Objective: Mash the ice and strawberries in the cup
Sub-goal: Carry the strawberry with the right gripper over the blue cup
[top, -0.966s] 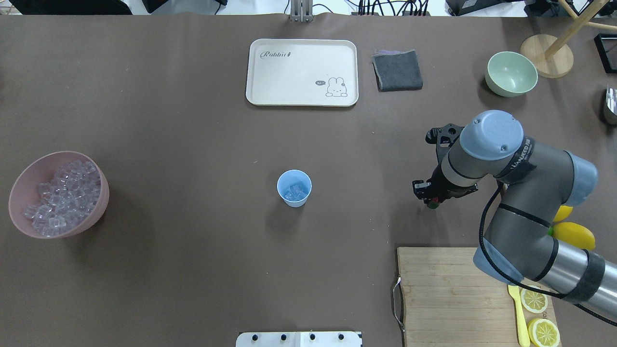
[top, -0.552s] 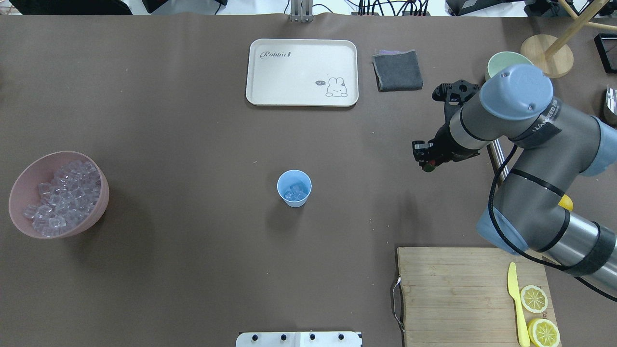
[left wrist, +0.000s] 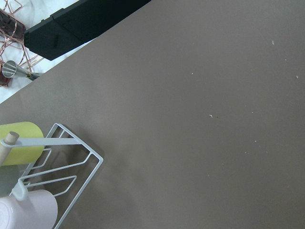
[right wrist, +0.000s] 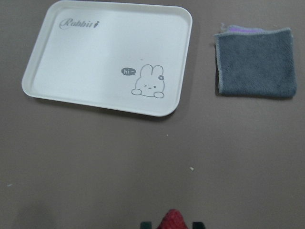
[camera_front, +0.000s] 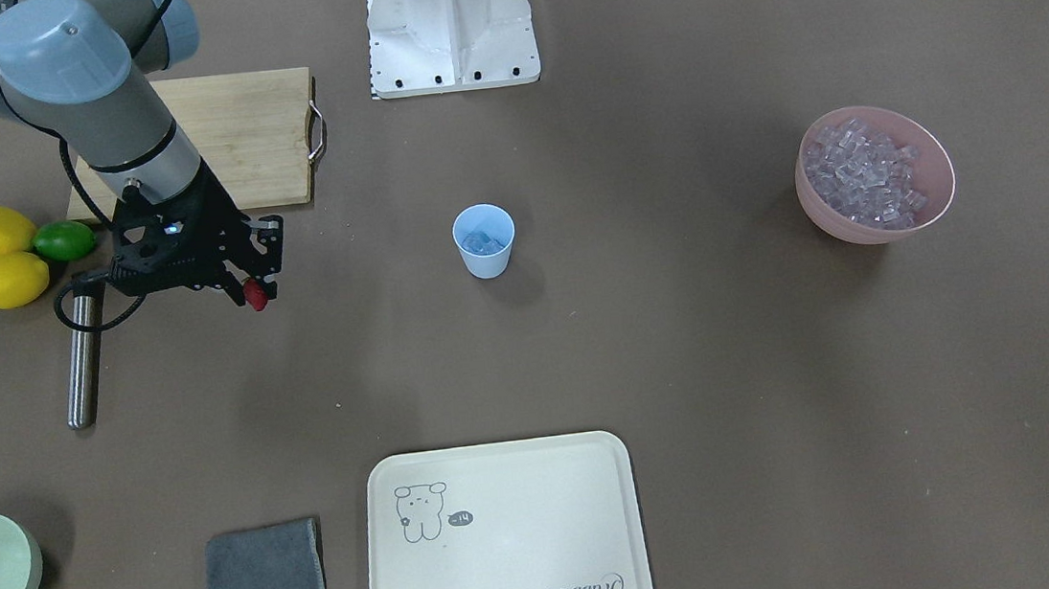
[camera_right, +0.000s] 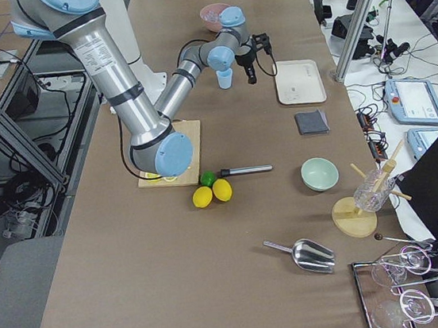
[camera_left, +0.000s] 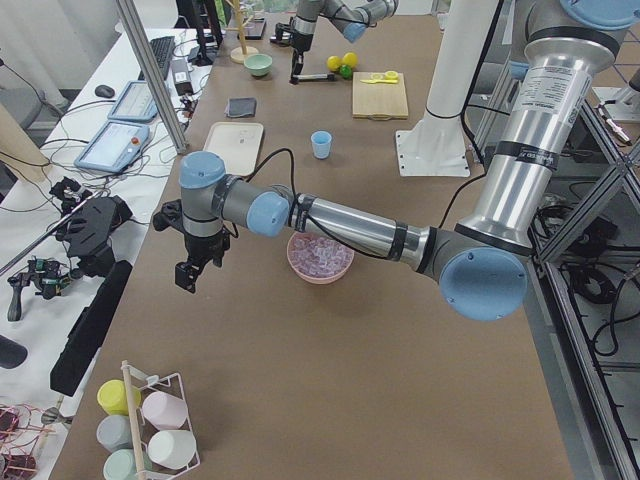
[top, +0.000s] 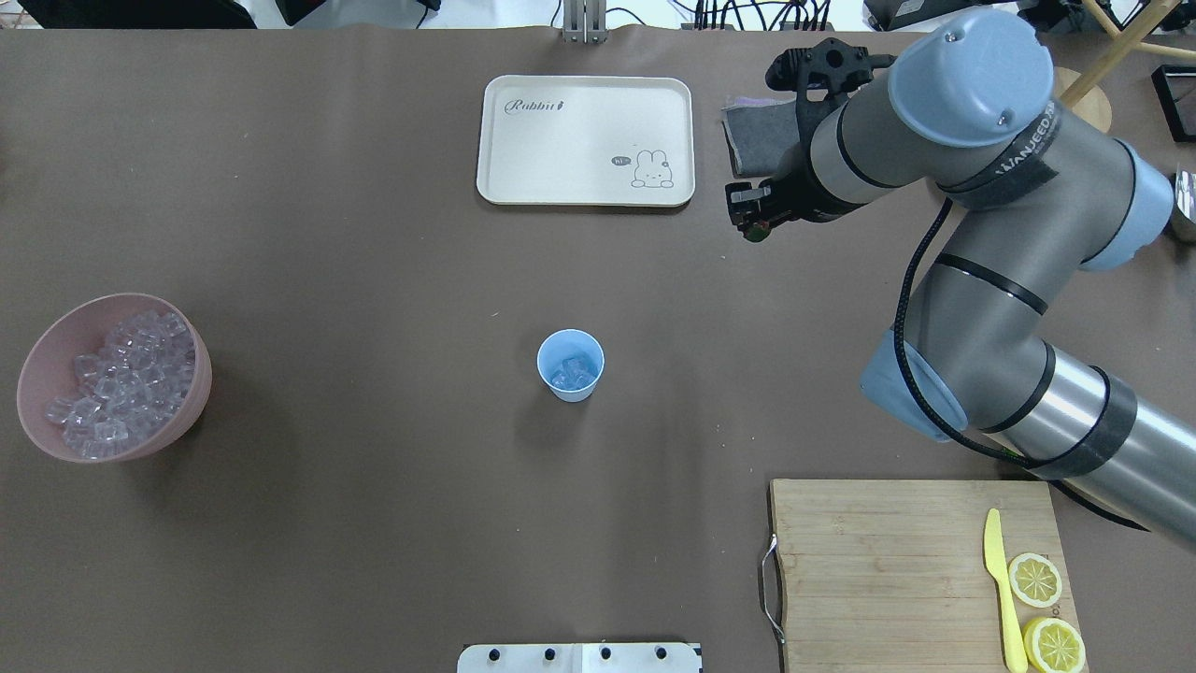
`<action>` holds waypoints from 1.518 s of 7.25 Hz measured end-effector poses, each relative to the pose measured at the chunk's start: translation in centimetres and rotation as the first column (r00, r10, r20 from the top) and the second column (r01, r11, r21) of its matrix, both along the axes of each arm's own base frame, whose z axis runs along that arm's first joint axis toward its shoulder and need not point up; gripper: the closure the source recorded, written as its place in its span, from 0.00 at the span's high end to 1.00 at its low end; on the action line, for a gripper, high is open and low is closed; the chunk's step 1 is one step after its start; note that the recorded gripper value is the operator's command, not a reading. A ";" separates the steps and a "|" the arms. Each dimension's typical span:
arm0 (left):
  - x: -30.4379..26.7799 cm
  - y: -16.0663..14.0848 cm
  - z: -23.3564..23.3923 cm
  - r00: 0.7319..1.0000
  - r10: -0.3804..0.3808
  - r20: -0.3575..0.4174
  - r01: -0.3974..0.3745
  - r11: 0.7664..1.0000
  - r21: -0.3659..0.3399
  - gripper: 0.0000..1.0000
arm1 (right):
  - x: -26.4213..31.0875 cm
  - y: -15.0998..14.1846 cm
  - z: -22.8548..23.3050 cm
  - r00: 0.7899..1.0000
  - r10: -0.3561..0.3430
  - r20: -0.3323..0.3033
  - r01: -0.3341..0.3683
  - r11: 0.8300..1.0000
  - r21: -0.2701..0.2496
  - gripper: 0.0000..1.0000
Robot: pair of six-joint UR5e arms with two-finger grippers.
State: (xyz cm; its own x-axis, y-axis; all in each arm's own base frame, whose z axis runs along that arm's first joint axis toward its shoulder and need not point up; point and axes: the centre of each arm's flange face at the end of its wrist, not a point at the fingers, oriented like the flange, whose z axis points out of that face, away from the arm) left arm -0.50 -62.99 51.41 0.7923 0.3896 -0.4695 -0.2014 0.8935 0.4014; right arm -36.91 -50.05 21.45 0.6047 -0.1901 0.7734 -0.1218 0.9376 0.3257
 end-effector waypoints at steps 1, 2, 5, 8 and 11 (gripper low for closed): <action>0.0 0.0 0.2 1.000 -0.014 -0.005 0.014 1.000 -0.015 0.98 | -0.4 -0.3 -0.7 1.000 -0.010 0.025 0.009 0.999 0.050 0.00; -0.1 0.1 0.4 1.000 -0.022 -0.007 0.022 0.999 -0.024 0.98 | -1.3 -0.5 -1.0 0.999 -0.027 0.046 0.022 0.995 0.092 0.00; -0.6 0.2 1.0 0.999 -0.038 -0.008 0.037 0.999 -0.038 0.98 | -6.9 1.2 -3.3 0.994 -0.072 0.076 0.057 0.981 0.187 0.00; -1.7 1.1 2.8 0.999 -0.053 -0.004 0.053 0.997 -0.062 0.98 | -12.0 4.9 -5.0 0.992 -0.105 0.072 0.087 0.970 0.229 0.00; -2.2 2.3 4.7 0.998 -0.058 0.000 0.058 0.995 -0.085 0.98 | -15.7 6.9 -4.8 0.990 -0.125 0.060 0.107 0.964 0.245 0.00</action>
